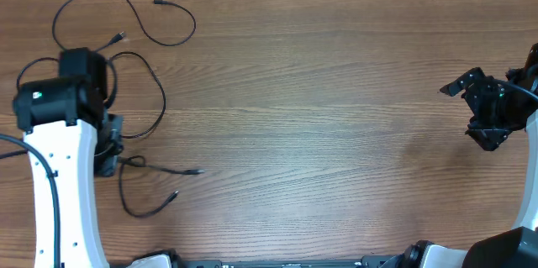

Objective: Untangle cables

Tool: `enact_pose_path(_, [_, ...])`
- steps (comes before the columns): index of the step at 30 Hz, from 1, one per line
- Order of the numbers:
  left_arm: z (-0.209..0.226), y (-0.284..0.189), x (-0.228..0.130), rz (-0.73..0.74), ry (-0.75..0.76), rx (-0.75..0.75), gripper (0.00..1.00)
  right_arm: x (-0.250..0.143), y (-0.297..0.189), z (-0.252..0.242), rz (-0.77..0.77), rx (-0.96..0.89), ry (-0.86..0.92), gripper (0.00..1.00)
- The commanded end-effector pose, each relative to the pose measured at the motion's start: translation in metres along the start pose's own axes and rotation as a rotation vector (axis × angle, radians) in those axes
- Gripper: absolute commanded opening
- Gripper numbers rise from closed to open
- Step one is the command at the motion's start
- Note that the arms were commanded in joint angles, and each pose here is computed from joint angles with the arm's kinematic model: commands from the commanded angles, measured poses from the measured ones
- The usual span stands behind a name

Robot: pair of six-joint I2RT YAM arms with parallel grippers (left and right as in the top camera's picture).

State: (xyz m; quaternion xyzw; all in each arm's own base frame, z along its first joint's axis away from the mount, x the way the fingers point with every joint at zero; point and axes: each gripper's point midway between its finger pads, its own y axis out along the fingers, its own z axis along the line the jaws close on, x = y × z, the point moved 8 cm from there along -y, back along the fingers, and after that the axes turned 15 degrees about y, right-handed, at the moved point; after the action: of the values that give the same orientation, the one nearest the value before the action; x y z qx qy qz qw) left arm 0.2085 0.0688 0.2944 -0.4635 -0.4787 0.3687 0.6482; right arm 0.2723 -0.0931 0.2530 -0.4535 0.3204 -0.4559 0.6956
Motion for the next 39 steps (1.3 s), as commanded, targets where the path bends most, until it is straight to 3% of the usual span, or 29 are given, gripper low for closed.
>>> enact_pose_path(1, [0.017,0.013,0.018,-0.066,-0.136,0.072,0.05,0.001,-0.006,0.003,-0.021,0.017,-0.012,1.0])
enact_pose_path(16, [0.064,0.079,0.087,-0.124,-0.586,0.092,0.04,0.001,-0.006,0.003,-0.021,0.017,-0.013,1.0])
enact_pose_path(22, [0.098,0.096,0.126,-0.266,-0.742,0.097,0.08,0.001,-0.006,0.003,-0.021,0.017,-0.013,1.0])
enact_pose_path(24, [0.098,0.099,0.142,-0.33,-0.69,0.054,0.08,0.001,-0.006,0.003,-0.021,0.017,-0.013,1.0])
enact_pose_path(29, [0.079,0.102,0.182,-0.465,-0.378,-0.073,0.05,0.001,-0.006,0.003,-0.021,0.017,-0.013,1.0])
enact_pose_path(34, [0.054,0.132,0.191,-0.38,-0.332,-0.187,0.04,0.001,-0.006,0.003,-0.021,0.017,-0.013,1.0])
enact_pose_path(39, [0.04,0.177,0.188,-0.253,-0.211,-0.169,0.04,0.001,-0.006,0.003,-0.021,0.017,-0.013,1.0])
